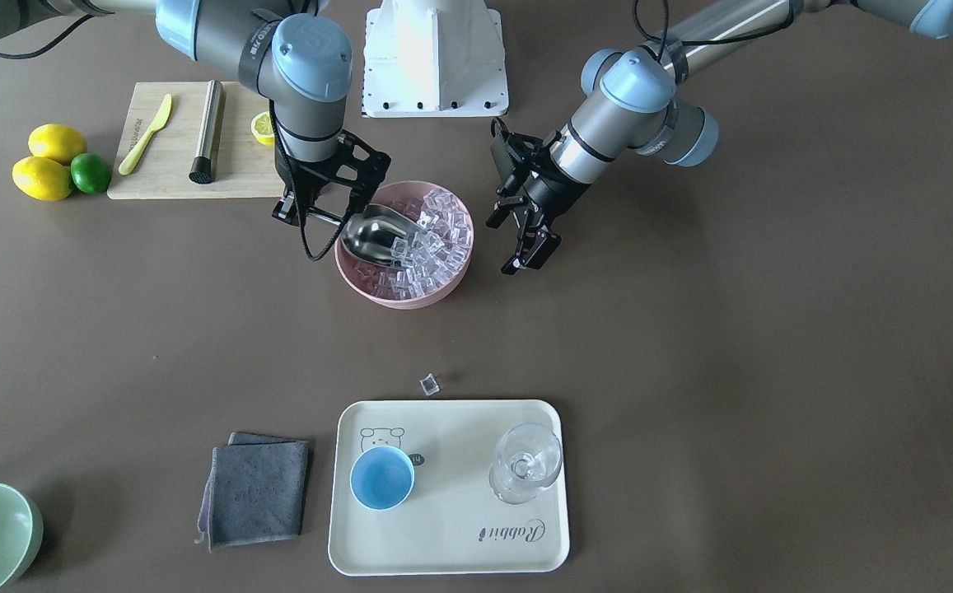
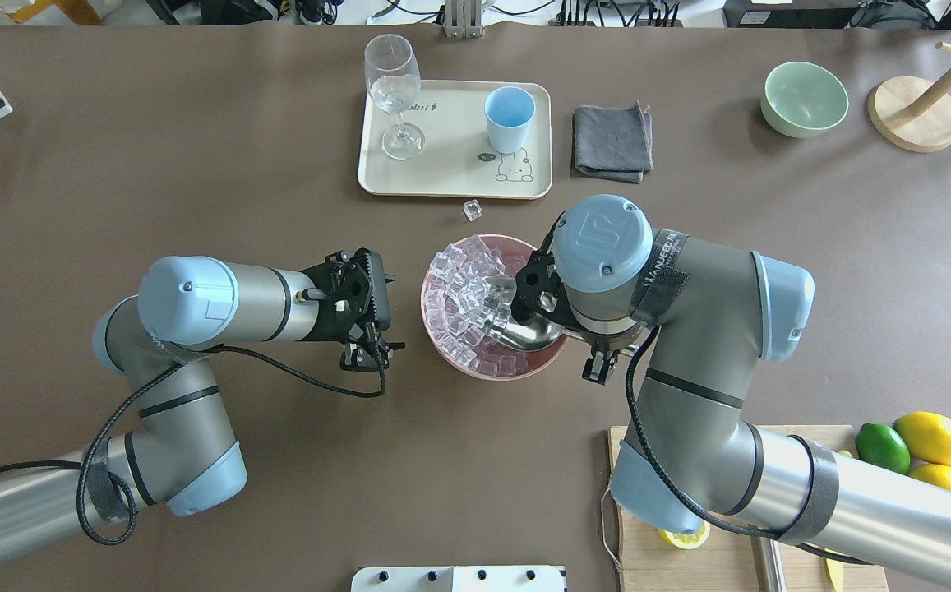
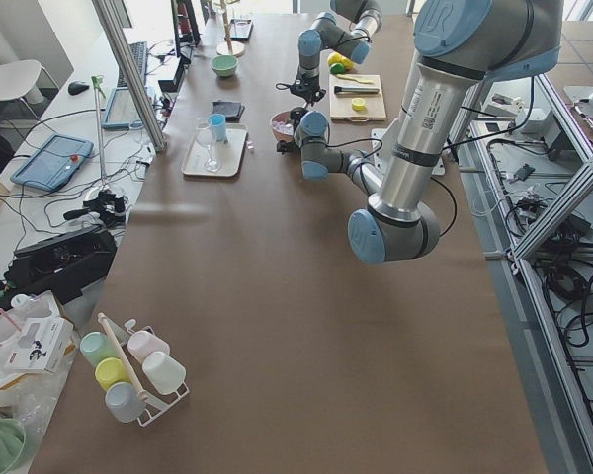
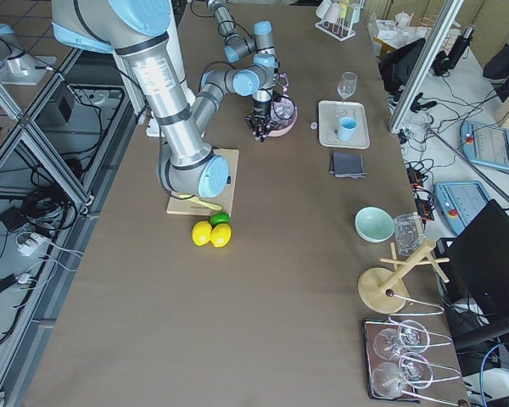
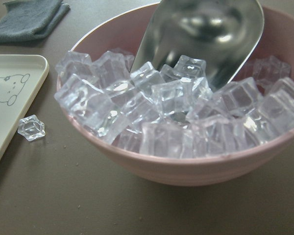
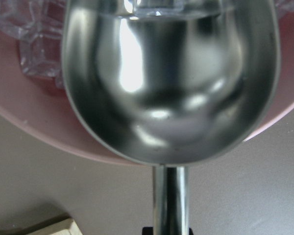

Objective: Put ice in cup with scoop
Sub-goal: 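Lift the scoop loaded with ice cubes out of the bowl with the right gripper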

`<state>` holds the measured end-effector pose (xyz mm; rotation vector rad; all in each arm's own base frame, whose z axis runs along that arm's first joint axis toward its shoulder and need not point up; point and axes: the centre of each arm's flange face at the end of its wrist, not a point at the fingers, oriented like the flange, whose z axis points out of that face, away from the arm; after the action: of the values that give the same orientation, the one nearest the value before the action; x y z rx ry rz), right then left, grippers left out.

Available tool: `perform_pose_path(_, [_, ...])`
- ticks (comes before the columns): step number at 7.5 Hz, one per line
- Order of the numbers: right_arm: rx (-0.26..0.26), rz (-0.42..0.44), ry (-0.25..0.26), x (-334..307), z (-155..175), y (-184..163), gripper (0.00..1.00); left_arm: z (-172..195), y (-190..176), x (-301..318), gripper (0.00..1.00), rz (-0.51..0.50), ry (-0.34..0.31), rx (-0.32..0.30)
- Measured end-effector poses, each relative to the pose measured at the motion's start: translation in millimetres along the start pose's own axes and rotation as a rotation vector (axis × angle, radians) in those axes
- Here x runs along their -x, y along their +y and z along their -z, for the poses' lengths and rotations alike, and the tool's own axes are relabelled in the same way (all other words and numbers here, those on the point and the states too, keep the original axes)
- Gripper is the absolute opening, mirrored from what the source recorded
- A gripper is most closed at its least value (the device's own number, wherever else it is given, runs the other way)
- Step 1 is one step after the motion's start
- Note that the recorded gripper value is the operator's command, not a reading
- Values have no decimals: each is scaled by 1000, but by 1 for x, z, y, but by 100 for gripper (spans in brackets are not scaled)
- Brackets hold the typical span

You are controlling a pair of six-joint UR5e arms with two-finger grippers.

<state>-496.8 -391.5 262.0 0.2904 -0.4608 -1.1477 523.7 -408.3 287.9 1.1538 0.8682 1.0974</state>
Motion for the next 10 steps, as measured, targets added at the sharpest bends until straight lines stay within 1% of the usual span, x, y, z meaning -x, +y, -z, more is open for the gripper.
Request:
perform_pose_path(3, [-32, 3, 1, 0, 1, 1, 0, 0, 0, 1, 98, 0, -2, 0])
perform_pose_path(6, [-49, 6, 1, 1, 4, 4, 0, 1, 1, 1, 98, 2, -2, 1])
perform_pose_path(8, [-78, 13, 1, 0, -3, 9, 0, 1, 1, 1, 98, 3, -2, 1])
perform_pose_path(10, [-105, 5, -11, 0, -6, 11, 0, 1, 1, 1, 98, 3, -2, 1])
